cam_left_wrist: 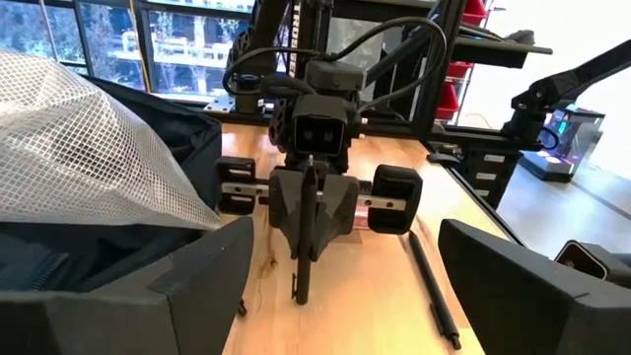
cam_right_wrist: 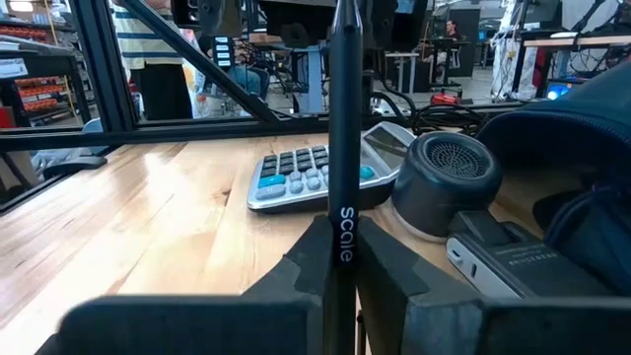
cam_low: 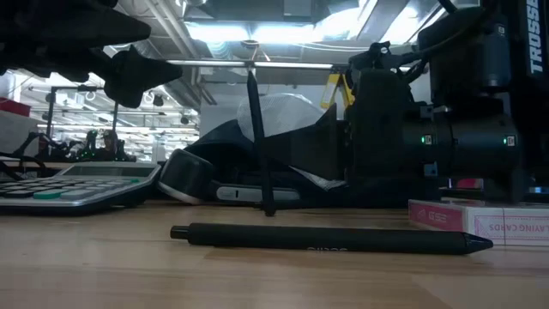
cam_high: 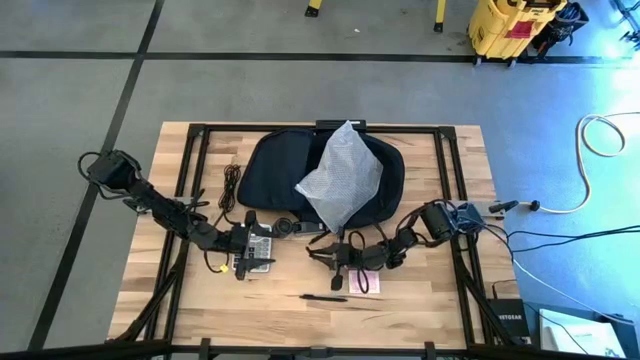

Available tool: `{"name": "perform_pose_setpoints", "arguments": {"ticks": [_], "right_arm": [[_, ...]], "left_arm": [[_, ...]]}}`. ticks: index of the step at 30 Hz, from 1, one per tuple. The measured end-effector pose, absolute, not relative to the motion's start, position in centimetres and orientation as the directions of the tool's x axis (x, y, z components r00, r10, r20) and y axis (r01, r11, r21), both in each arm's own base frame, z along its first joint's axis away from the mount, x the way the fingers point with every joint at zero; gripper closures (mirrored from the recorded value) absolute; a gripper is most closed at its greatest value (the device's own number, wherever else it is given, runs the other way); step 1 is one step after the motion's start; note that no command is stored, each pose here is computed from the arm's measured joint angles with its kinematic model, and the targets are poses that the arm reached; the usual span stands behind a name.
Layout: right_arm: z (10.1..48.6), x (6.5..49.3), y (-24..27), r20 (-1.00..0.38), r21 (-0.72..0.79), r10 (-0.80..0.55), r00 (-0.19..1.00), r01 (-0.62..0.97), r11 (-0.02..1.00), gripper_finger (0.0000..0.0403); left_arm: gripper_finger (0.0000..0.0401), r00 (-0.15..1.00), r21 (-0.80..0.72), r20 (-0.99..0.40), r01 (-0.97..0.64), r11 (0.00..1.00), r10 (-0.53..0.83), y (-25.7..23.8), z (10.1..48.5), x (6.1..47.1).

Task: Unpack backpack
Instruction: Adjust the black pen

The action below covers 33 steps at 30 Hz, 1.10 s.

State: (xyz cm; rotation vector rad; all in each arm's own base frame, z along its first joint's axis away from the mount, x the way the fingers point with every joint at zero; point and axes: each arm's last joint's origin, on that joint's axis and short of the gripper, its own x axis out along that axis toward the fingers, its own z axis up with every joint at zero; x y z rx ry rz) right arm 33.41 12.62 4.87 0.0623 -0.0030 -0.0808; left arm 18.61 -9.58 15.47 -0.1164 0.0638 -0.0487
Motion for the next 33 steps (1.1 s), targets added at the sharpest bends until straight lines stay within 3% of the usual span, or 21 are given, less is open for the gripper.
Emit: {"name": "perform_pose_setpoints", "arguments": {"ticks": [18, 29, 33], "right_arm": [[10.0, 33.9, 12.8, 0.135, 0.119, -0.087, 0.987, 0.071, 0.99, 0.0386], [12.7, 36.3, 13.9, 0.247, 0.101, -0.038, 0.968, 0.013, 0.995, 0.0386], [13.2, 36.7, 14.2, 0.26, 0.094, -0.024, 0.965, -0.001, 0.996, 0.0386]], "left_arm": [[0.0091, 0.995, -0.184, -0.038, 0.088, 0.979, -0.097, -10.0, 16.2, 19.1], [0.0091, 0.993, -0.187, -0.085, 0.064, 0.98, -0.081, -11.6, 15.7, 22.8], [0.0091, 0.998, -0.187, -0.044, 0.041, 0.982, -0.05, -11.8, 15.7, 23.5]]}}
